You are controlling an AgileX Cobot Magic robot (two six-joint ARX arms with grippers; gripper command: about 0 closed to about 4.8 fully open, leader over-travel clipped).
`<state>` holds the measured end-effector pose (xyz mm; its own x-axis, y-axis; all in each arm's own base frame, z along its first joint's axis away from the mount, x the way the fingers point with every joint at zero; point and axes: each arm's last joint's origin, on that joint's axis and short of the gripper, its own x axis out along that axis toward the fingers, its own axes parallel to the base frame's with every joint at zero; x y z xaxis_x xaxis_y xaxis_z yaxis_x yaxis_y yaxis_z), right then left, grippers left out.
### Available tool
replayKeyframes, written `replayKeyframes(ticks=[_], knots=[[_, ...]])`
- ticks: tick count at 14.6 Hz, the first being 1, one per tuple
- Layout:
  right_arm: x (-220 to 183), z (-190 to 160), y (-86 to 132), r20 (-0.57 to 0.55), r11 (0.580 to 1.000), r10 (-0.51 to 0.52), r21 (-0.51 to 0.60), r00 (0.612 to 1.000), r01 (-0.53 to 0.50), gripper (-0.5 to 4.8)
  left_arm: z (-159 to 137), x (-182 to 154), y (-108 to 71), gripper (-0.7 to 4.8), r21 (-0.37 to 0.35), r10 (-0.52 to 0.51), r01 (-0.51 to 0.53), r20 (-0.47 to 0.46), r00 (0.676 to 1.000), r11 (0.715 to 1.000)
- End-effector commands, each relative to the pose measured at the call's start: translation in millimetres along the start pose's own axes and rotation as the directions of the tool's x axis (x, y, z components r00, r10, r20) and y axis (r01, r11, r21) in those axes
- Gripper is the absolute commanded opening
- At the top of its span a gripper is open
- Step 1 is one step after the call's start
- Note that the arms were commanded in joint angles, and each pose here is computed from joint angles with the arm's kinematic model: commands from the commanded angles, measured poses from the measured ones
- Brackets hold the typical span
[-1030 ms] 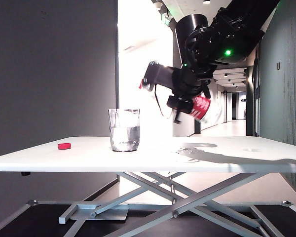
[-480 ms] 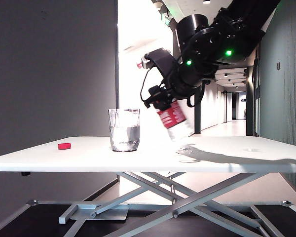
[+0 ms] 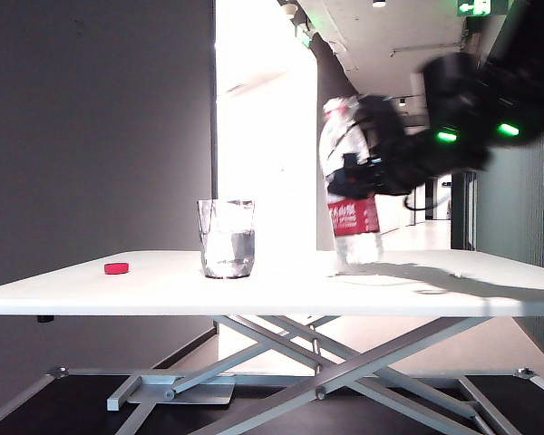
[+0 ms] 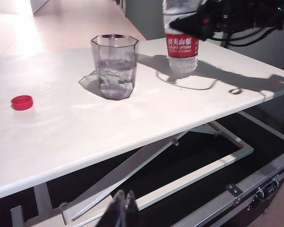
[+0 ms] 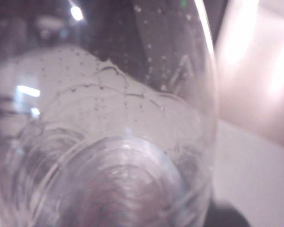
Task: Pick up the mineral water bottle on the table and pour water into the mug until it's half full.
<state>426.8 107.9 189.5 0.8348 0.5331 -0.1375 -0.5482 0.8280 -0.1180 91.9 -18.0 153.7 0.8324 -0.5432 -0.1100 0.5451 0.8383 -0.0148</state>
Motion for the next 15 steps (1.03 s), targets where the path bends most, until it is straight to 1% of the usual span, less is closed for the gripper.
replayKeyframes(ticks=[1,4,6,8,12,13,14,15], knots=[[-23,3,-22,0.178,0.986,0.163,-0.075,0.971,-0.151,2.33,0,0,-0.3,-0.05,-0.002,-0.007,0.007,-0.004,1.000,1.000],[-30,-17,-41,0.169,0.969,0.246,-0.075,0.954,-0.237,2.33,0,0,-0.3,-0.05,-0.002,-0.007,0.007,-0.005,1.000,1.000],[-30,-33,-48,0.190,0.959,0.284,-0.031,0.940,-0.283,2.33,0,0,-0.4,-0.05,-0.003,-0.007,0.007,-0.005,1.000,1.000],[-25,-50,-47,0.194,0.953,0.298,-0.008,0.935,-0.302,2.33,0,0,-0.7,-0.05,-0.003,-0.020,0.020,-0.004,1.000,1.000],[-25,-56,-44,0.190,0.948,0.312,-0.008,0.931,-0.317,2.34,0,0,-0.9,-0.05,-0.002,-0.025,0.025,-0.003,1.000,1.000],[-25,-56,-44,0.192,0.944,0.327,-0.013,0.925,-0.330,2.66,0,0,-0.9,-0.05,-0.002,-0.025,0.025,-0.003,1.000,1.000],[-25,-56,-43,0.192,0.940,0.338,-0.015,0.921,-0.342,3.20,0,0,-0.9,-0.05,-0.002,-0.025,0.025,-0.003,1.000,1.000],[-25,-56,-43,0.192,0.939,0.340,-0.015,0.921,-0.343,3.35,0,0,-0.9,-0.05,-0.002,-0.025,0.025,-0.003,1.000,1.000]])
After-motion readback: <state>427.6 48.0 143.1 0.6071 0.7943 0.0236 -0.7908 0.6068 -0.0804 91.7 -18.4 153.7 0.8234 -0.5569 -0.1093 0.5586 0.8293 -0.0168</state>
